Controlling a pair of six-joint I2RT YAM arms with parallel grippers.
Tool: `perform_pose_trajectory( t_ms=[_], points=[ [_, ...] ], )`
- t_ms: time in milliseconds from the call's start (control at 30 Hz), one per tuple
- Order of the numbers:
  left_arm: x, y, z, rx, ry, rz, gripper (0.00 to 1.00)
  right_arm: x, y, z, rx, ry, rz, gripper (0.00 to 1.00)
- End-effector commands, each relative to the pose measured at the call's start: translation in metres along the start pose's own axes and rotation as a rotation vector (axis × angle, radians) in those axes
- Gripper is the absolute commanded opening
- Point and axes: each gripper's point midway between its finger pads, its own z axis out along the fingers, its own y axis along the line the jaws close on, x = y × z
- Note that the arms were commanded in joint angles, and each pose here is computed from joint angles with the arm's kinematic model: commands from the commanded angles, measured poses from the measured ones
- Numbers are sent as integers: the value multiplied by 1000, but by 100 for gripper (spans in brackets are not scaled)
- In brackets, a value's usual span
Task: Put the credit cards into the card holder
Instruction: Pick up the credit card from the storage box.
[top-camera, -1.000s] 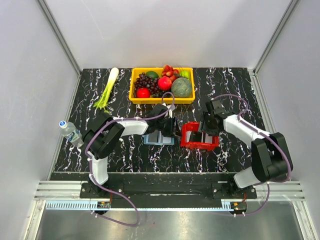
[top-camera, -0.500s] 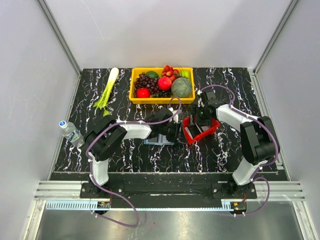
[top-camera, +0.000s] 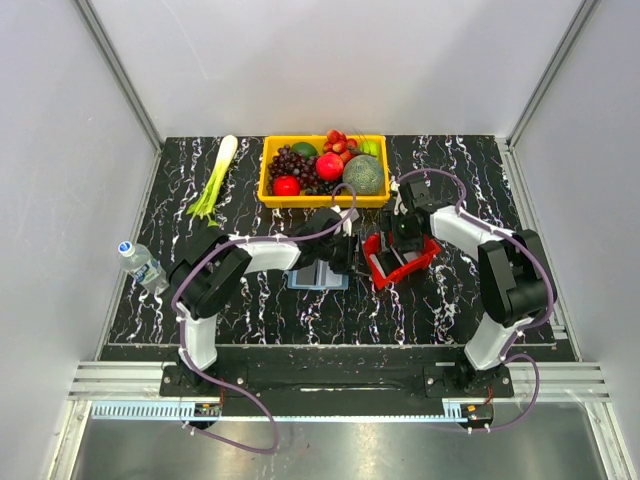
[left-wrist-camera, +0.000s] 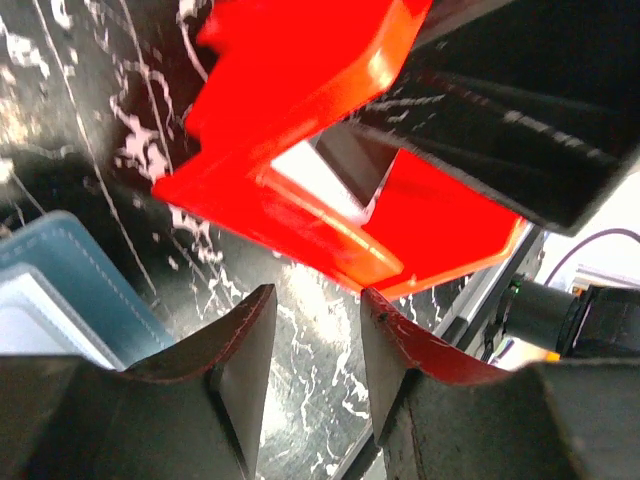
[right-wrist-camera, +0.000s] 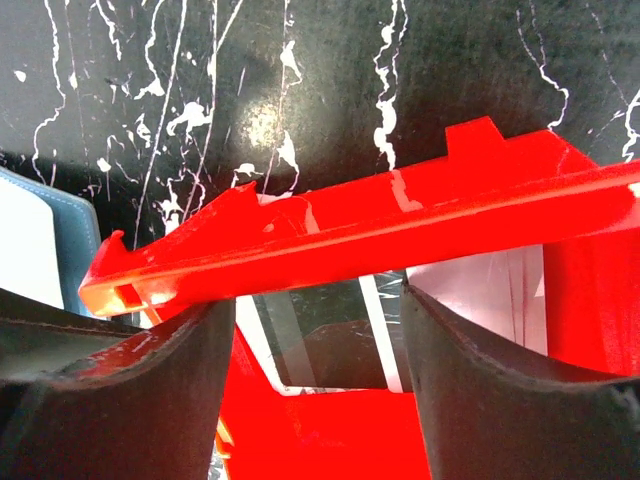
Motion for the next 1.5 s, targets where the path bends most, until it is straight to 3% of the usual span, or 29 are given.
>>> perform_pose_trajectory(
  t_ms=[0, 133, 367, 500, 633, 700, 867, 1000, 1133, 1367, 1467],
  points=[
    [-33, -8, 3, 18, -69, 19, 43, 39, -13, 12, 68, 173, 25, 67],
    [-36, -4, 6, 18, -68, 10, 44, 61, 4, 16, -2, 236, 10, 65],
    [-34, 0, 12, 19, -54, -5, 44, 54, 32, 2, -131, 192, 18, 57],
    [-33, 2, 11, 13, -56, -9, 44, 27, 37, -20, -126, 79, 12, 57],
    [-32, 3, 10, 7, -57, -6, 44, -8, 22, -46, -4, -83, 13, 64],
    [-31, 4, 9, 5, -61, -8, 44, -12, 14, -48, 31, -102, -10, 66],
    [-32, 2, 8, 14, -62, -4, 44, 21, 15, -26, 0, 82, 13, 63],
    [-34, 2, 7, 15, -69, -5, 44, 38, 24, -20, -59, 132, 72, 63],
    [-35, 2, 6, 18, -71, -8, 44, 48, 13, -10, 7, 170, 91, 66],
    [-35, 3, 10, 26, -61, -12, 44, 81, 15, 22, -25, 366, 109, 68],
    [-34, 3, 14, 34, -51, -17, 43, 87, 19, 31, -31, 380, 125, 66]
  ],
)
